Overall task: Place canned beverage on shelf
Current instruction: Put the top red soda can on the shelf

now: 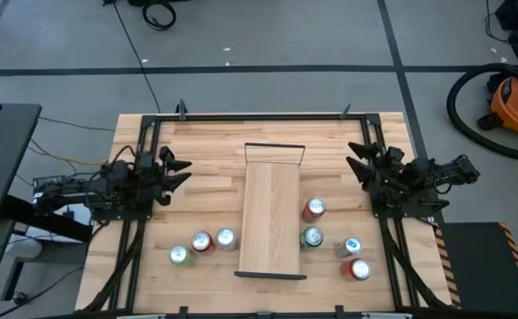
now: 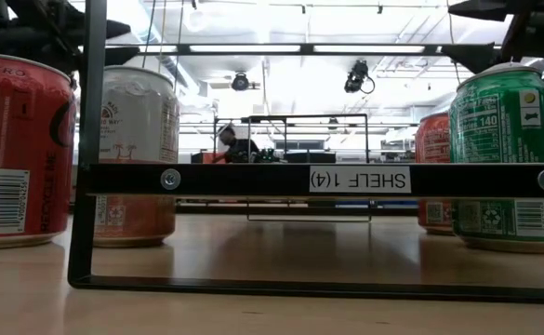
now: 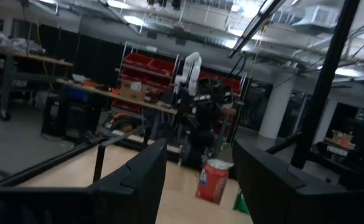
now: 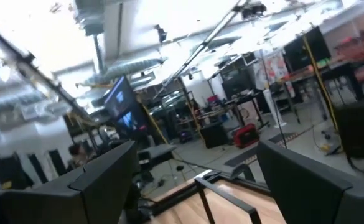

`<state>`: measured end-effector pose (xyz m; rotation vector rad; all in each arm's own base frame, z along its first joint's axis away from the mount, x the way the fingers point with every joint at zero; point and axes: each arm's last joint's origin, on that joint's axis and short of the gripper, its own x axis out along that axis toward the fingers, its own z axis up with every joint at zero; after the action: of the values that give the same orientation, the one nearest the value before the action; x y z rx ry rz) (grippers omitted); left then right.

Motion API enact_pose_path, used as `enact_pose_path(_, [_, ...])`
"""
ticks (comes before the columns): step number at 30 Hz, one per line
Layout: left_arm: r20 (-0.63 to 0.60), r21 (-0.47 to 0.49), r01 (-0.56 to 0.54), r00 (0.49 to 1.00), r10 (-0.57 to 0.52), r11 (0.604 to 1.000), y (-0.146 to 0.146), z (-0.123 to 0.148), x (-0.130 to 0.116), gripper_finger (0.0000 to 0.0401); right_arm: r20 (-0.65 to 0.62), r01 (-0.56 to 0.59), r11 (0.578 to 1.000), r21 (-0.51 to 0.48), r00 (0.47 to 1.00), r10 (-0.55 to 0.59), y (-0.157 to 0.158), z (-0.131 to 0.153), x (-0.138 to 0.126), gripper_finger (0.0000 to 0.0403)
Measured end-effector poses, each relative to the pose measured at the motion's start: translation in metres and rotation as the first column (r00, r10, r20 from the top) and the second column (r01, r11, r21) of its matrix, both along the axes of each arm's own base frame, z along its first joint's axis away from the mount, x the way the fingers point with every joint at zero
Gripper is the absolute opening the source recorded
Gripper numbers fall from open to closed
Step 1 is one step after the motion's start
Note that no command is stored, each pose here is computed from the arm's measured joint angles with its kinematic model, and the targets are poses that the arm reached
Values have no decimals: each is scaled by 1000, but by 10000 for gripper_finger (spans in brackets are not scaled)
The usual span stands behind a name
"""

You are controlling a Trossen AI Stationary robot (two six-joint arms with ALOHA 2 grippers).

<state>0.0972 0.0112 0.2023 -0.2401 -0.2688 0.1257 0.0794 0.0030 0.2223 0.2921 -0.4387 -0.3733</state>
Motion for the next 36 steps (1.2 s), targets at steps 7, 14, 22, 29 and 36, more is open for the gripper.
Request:
enact_pose_path(7, [-87, -1, -27, 996, 27, 1000, 2, 13, 12, 194, -57, -9, 998, -57, 998, 6, 2, 0, 4, 346])
enact_pose_path(14, [-157, 45, -24, 987, 31, 999, 3, 34, 27, 194, -110, -26, 999, -32, 994, 23, 4, -2, 11, 346])
enact_pose_path(22, [-240, 88, 73, 970, -50, 993, -10, 50, 48, 194, -277, -42, 999, -34, 960, 31, 8, 16, 28, 346])
enact_pose_path(29, [-376, 120, 103, 925, -51, 987, -31, 61, 65, 194, -403, -36, 997, -64, 915, 7, 15, 27, 52, 346])
enact_pose_path(36, [-480, 127, 158, 874, -79, 979, -54, 67, 76, 194, -488, -41, 997, -72, 873, 1, 20, 27, 73, 345])
